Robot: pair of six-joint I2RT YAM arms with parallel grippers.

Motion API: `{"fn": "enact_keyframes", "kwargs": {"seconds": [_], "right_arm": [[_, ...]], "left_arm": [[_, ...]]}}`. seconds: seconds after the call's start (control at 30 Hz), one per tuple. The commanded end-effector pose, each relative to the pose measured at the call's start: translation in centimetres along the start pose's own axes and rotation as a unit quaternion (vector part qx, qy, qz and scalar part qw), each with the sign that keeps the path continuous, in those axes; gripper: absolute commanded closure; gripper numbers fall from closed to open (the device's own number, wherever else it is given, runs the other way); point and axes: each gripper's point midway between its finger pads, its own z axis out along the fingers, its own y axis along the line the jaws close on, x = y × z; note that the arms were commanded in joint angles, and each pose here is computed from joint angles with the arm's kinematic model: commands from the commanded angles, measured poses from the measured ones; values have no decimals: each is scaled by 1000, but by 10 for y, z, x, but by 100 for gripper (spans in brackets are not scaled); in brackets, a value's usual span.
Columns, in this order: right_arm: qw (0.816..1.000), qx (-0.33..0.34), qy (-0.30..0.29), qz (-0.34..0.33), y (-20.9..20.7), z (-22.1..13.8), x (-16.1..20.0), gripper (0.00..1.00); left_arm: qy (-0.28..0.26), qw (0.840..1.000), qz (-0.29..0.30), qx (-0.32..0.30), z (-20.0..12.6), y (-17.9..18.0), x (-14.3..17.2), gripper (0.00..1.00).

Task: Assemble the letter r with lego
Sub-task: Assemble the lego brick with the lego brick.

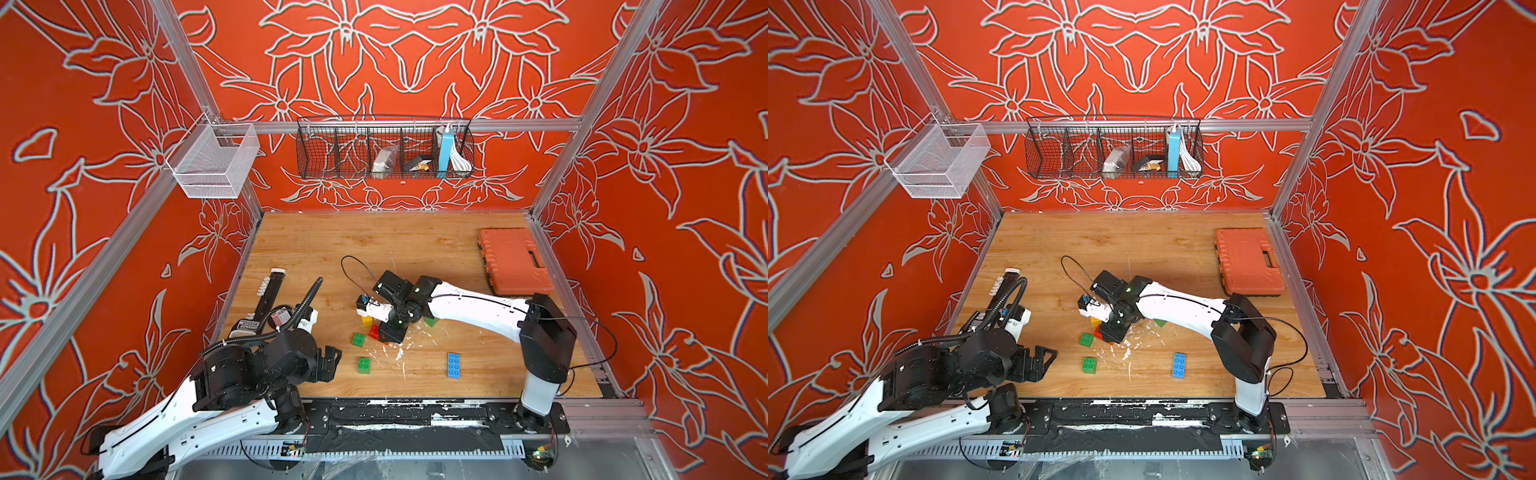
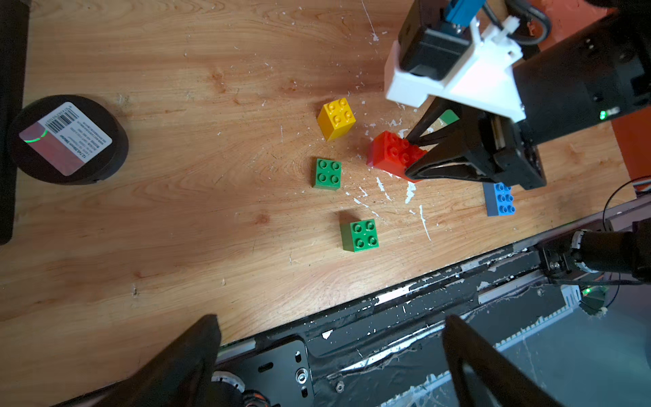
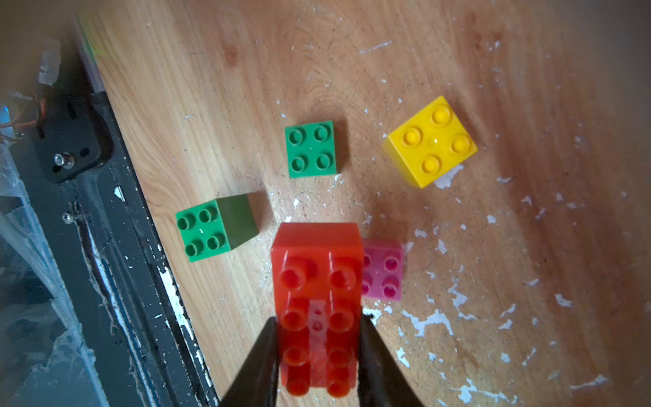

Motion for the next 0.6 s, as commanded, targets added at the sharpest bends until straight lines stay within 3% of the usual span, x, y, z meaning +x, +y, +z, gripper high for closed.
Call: {"fn": "enact_keyframes", "kwargs": {"seconds": [0.0,0.23,0.57], "right_arm": [[999,15,5,-39,-4,7,-3,100],[997,26,48,-55,-14,25,4,100],[996,48,56,-47,-25,32,-4,100]], "left_arm": [[-4,1000,-5,-7,-1,5,0,1],[0,1000,-1,-11,2,2,0,1],[-2,1000,-3,-9,1,4,1,1]]}}
